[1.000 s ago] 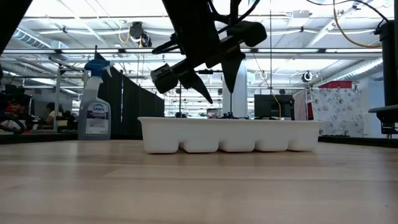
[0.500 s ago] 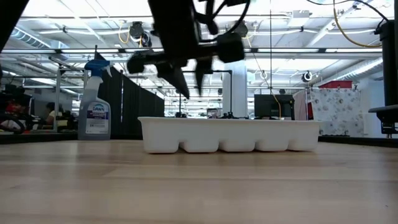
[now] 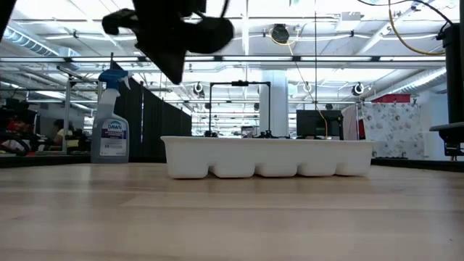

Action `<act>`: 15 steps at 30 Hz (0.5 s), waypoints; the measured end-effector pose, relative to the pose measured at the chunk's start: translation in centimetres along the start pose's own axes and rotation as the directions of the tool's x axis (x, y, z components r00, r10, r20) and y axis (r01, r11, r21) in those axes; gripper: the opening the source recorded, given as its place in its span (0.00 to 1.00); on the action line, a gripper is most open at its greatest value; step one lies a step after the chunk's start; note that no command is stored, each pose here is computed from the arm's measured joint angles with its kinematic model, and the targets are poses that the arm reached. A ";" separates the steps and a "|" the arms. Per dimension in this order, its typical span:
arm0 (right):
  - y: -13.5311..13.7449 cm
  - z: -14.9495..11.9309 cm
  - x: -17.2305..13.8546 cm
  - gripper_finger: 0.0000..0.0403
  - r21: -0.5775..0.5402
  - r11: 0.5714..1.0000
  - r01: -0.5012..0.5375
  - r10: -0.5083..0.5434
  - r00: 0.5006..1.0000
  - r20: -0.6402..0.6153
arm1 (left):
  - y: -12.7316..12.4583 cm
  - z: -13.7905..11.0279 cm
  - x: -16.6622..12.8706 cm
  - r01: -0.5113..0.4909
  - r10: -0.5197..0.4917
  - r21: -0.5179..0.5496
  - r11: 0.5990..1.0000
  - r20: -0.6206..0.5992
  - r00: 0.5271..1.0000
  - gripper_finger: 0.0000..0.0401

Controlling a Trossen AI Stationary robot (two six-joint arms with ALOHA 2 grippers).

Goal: Sort silverware

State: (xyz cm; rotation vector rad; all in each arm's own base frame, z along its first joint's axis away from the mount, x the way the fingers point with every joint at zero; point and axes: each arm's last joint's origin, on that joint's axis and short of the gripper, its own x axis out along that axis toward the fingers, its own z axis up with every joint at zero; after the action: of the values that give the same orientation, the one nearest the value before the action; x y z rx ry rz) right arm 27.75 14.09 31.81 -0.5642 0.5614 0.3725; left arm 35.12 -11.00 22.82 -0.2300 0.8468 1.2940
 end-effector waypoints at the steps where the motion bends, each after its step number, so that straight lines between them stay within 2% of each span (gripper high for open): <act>1: 0.1 -0.1 -0.2 0.37 0.019 1.000 -0.007 0.008 1.000 -0.014 | 0.4 0.1 -0.4 0.021 -0.021 0.009 1.000 0.008 1.000 0.00; 4: 0.1 -0.5 -0.7 0.27 0.090 0.996 -0.018 0.022 0.999 -0.045 | 2.5 0.6 -1.1 0.035 -0.037 0.052 0.998 0.030 0.999 0.00; 8: 0.3 -1.1 -1.0 0.05 0.146 0.989 -0.029 0.045 0.993 -0.108 | 5.0 0.1 -1.4 0.053 -0.061 0.095 0.994 0.083 0.995 0.00; 15: 0.7 -2.5 -1.4 0.00 0.300 0.954 -0.001 0.081 0.964 -0.255 | 9.7 -1.6 -1.6 0.136 -0.153 0.096 0.986 0.212 0.965 0.00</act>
State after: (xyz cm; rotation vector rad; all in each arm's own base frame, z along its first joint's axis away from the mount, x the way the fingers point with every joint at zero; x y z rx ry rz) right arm 25.34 12.86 30.57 -0.3111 0.8721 0.2457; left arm 25.54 -10.24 25.63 -0.0810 0.6796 1.1226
